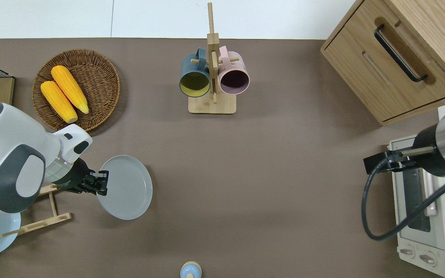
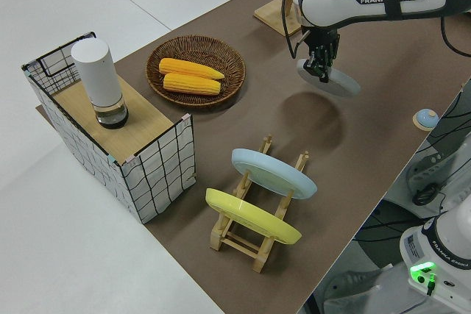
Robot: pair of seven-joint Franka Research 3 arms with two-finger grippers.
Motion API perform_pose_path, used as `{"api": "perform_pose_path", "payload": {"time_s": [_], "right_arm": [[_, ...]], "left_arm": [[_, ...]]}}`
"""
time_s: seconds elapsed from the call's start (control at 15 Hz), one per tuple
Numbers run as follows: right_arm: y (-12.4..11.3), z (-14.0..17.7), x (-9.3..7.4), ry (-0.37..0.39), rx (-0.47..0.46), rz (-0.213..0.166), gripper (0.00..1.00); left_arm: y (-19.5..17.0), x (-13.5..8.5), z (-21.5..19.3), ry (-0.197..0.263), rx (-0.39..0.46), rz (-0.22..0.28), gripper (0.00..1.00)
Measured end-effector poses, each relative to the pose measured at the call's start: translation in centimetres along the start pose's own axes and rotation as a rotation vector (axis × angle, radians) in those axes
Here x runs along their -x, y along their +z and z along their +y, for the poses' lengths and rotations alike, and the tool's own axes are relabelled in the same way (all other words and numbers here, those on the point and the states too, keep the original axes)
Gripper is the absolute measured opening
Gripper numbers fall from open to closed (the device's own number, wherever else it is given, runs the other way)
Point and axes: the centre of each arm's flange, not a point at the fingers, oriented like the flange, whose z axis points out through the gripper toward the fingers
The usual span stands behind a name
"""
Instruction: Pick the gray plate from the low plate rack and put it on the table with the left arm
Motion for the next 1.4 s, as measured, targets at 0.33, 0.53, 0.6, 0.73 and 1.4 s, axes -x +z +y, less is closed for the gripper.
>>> {"api": "perform_pose_path", "payload": {"time_s": [0.33,0.53,0.6,0.73,1.4], "right_arm": [[0.0,0.0,0.0,0.000,0.000,0.000,0.99],[0.0,0.0,0.0,0.000,0.000,0.000,0.99],[0.0,0.0,0.0,0.000,0.000,0.000,0.99],[0.0,0.0,0.0,0.000,0.000,0.000,0.99],[0.0,0.0,0.0,0.000,0.000,0.000,0.99]], "left_arm": [[3.2,-1.3,1.4,-0.017,-0.011,-0.066,0.22],[3.5,-1.6,1.3,-0.020,-0.016,-0.066,0.52],[3.4,-1.7,1.2,-0.020,-0.020,-0.061,0.59],[2.2,-1.9,0.9,-0.018,-0.039,-0.033,0.81],[-11.0,-0.4,1.2,0.017,-0.150,0.262,1.00]]}}
